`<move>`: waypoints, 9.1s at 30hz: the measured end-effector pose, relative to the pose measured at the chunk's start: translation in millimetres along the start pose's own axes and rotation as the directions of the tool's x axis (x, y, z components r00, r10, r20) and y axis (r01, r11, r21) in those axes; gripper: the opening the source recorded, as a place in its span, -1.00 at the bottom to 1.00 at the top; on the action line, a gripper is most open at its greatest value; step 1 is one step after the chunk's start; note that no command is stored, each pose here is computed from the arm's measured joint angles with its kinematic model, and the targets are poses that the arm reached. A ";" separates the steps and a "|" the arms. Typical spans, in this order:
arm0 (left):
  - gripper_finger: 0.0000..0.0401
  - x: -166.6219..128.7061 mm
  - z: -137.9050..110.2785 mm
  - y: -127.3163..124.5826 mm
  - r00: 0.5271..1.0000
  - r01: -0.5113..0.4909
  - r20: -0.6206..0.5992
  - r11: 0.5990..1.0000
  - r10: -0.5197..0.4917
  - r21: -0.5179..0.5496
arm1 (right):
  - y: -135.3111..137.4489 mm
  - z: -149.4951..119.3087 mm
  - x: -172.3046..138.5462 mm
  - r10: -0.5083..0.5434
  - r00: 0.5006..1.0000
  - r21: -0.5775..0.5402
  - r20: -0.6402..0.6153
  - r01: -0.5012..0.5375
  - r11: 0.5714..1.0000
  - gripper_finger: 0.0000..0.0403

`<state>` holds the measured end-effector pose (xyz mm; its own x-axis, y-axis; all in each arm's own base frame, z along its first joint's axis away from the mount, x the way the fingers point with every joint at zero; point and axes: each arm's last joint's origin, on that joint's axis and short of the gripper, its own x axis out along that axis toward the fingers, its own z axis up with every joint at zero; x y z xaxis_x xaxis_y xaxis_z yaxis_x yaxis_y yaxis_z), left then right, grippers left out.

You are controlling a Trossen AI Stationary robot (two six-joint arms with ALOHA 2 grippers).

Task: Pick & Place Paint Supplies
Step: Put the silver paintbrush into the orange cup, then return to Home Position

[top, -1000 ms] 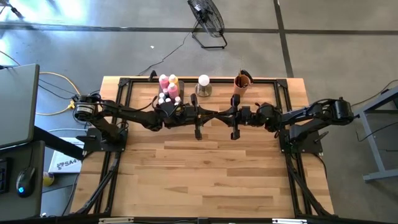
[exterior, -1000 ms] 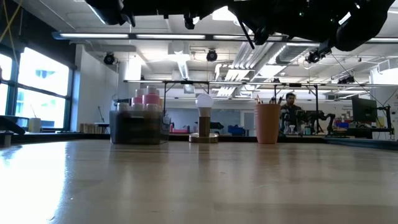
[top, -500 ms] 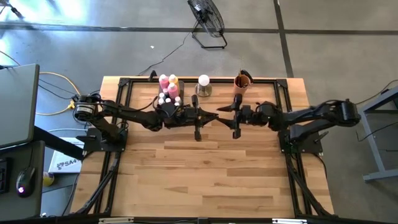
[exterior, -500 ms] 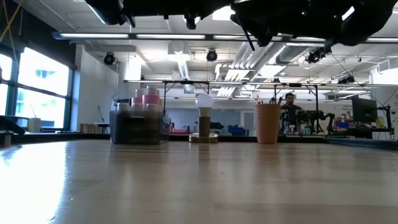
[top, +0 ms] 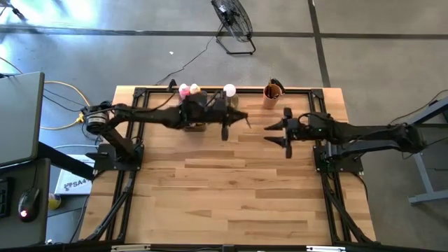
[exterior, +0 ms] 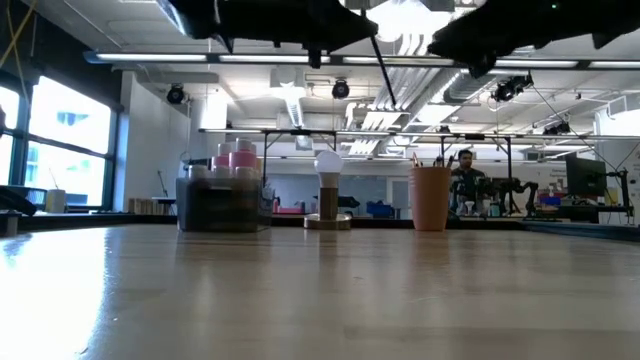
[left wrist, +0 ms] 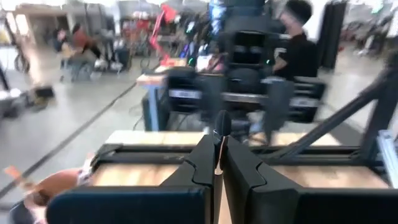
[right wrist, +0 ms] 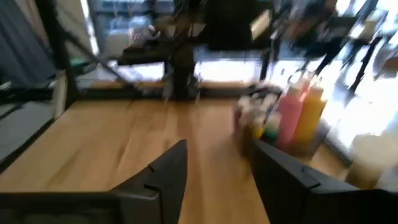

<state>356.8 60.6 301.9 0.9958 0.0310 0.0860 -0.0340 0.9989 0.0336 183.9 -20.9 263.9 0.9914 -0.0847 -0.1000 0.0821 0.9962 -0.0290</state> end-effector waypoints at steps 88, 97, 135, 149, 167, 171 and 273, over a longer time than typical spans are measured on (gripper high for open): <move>-0.17 99.1 -50.2 216.1 0.927 -0.282 -0.307 0.939 0.215 -0.195 | 46.3 -52.8 -15.0 0.284 0.899 0.205 -0.333 -0.224 0.953 -0.98; -0.17 105.3 -30.6 186.9 0.928 -0.204 -0.327 0.978 0.178 -0.046 | 34.8 -33.9 -35.6 0.258 0.946 0.123 -0.195 -0.237 0.964 -0.98; -0.73 -49.4 40.4 54.5 0.977 0.000 -0.212 0.991 0.030 0.137 | 2.9 -15.7 -111.0 0.053 0.994 0.061 0.097 -0.059 0.996 -0.99; -0.73 -185.6 41.8 7.3 0.993 -0.099 -0.043 0.984 0.107 0.149 | 3.4 -6.4 -120.3 0.049 0.973 0.006 0.224 -0.051 0.999 -0.99; -0.73 -278.7 -0.1 -25.4 0.987 -0.160 -0.016 0.984 0.162 0.081 | 1.5 -6.5 -120.3 -0.020 0.975 0.075 0.223 0.003 0.997 -0.99; -0.73 -291.7 -10.8 -29.6 0.982 -0.185 0.044 0.978 0.181 0.100 | 0.7 -6.2 -122.7 -0.054 0.970 0.082 0.235 0.036 0.996 -0.99; -0.73 -288.8 -98.3 -24.2 0.899 -0.324 -0.316 0.946 0.303 -0.015 | -3.8 -98.5 -77.8 -0.178 0.967 0.100 0.181 0.162 0.982 -0.97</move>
<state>78.4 31.0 178.4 0.9117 0.3422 -0.2274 -0.3538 0.9352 -0.0113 96.4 -20.1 173.9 0.9627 -0.2558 0.0886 0.2517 0.9662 0.0549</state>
